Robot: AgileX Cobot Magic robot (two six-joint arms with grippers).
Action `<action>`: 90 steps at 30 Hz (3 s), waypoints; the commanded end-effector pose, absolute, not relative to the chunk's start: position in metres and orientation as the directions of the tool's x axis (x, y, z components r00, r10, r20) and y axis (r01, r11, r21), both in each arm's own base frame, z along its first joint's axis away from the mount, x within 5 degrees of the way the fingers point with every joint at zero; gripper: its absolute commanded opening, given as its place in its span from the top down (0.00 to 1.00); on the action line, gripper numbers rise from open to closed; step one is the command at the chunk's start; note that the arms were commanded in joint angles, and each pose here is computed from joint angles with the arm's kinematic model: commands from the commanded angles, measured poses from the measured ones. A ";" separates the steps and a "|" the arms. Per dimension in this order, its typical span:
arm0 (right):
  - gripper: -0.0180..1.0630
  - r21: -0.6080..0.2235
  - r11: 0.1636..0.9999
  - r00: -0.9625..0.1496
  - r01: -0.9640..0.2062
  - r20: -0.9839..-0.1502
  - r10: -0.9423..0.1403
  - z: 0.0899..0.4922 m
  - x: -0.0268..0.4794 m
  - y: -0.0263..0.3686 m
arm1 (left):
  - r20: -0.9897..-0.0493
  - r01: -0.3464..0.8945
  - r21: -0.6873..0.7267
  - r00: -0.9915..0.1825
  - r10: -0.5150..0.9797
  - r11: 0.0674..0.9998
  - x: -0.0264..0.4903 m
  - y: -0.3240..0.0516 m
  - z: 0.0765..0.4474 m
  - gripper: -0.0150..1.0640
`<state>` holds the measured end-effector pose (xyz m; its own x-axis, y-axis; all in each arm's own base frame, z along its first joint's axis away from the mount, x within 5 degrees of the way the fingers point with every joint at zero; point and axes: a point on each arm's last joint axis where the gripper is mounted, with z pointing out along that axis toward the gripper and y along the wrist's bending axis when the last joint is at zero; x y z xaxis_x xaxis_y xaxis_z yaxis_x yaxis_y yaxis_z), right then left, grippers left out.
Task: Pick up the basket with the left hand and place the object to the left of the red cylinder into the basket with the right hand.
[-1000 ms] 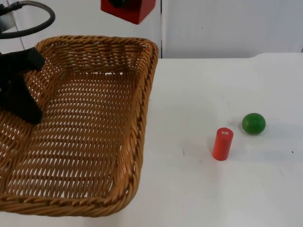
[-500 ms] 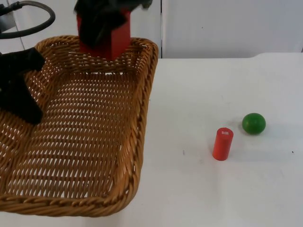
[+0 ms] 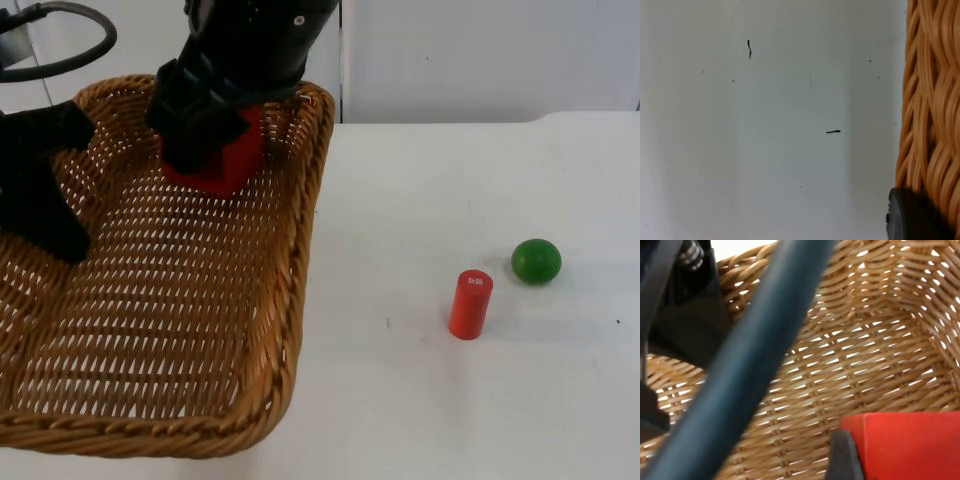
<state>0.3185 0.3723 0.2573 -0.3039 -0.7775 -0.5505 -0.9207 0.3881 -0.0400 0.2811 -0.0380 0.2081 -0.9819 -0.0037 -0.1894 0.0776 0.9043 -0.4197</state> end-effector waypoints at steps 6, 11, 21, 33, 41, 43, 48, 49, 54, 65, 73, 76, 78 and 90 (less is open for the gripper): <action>0.42 -0.028 0.393 -0.304 -0.919 -0.584 -0.753 0.264 0.317 0.376 | -0.200 0.072 -0.435 -0.980 -0.018 0.897 0.280 -0.040 0.214 0.99; 0.27 -0.025 0.403 -0.314 -0.915 -0.585 -0.748 0.265 0.317 0.375 | -0.200 0.072 -0.435 -0.980 -0.018 0.897 0.280 -0.040 0.214 0.99; 0.27 -0.078 0.397 -0.274 -0.914 -0.604 -0.749 0.298 0.311 0.363 | -0.200 0.072 -0.435 -0.980 -0.018 0.897 0.280 -0.040 0.214 0.99; 0.27 -0.070 0.460 -0.337 -0.885 -0.585 -0.738 0.336 0.311 0.325 | -0.196 0.073 -0.435 -0.980 -0.015 0.897 0.279 -0.040 0.214 0.99; 0.27 -0.069 0.511 -0.364 -0.857 -0.621 -0.694 0.356 0.302 0.288 | -0.198 0.073 -0.434 -0.980 -0.016 0.898 0.279 -0.040 0.214 0.99; 0.27 -0.072 0.517 -0.364 -0.853 -0.628 -0.688 0.359 0.298 0.282 | -0.198 0.073 -0.434 -0.980 -0.016 0.898 0.279 -0.040 0.214 0.99; 0.27 -0.077 0.525 -0.362 -0.847 -0.640 -0.678 0.370 0.283 0.264 | -0.198 0.073 -0.434 -0.980 -0.016 0.898 0.279 -0.040 0.214 0.99; 0.27 -0.080 0.528 -0.361 -0.846 -0.643 -0.676 0.371 0.280 0.261 | -0.198 0.073 -0.434 -0.980 -0.016 0.898 0.279 -0.040 0.214 0.99; 0.27 -0.083 0.536 -0.364 -0.840 -0.645 -0.672 0.377 0.268 0.244 | -0.201 0.073 -0.433 -0.979 -0.018 0.898 0.280 -0.040 0.214 0.99; 0.27 -0.121 0.575 -0.345 -0.809 -0.694 -0.632 0.384 0.247 0.212 | -0.203 0.073 -0.432 -0.979 -0.018 0.899 0.280 -0.040 0.214 0.99; 0.27 -0.125 0.581 -0.332 -0.804 -0.716 -0.614 0.395 0.238 0.206 | -0.203 0.073 -0.432 -0.979 -0.018 0.899 0.280 -0.040 0.214 0.99; 0.27 -0.120 0.586 -0.338 -0.802 -0.717 -0.609 0.395 0.238 0.206 | -0.203 0.073 -0.432 -0.979 -0.018 0.899 0.280 -0.040 0.214 0.99; 0.27 -0.120 0.586 -0.338 -0.802 -0.717 -0.609 0.395 0.238 0.206 | -0.203 0.073 -0.432 -0.979 -0.018 0.899 0.280 -0.040 0.214 0.99; 0.27 -0.116 0.583 -0.345 -0.804 -0.707 -0.617 0.394 0.237 0.205 | -0.229 0.070 -0.422 -0.973 -0.031 0.904 0.283 -0.039 0.214 0.99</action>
<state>0.2382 0.2080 0.3926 -0.3426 -0.6213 -0.7048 -0.8089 0.5766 -0.1150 0.2827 -0.0367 0.2074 -0.9781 -0.0101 -0.2078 0.0767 0.9110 -0.4052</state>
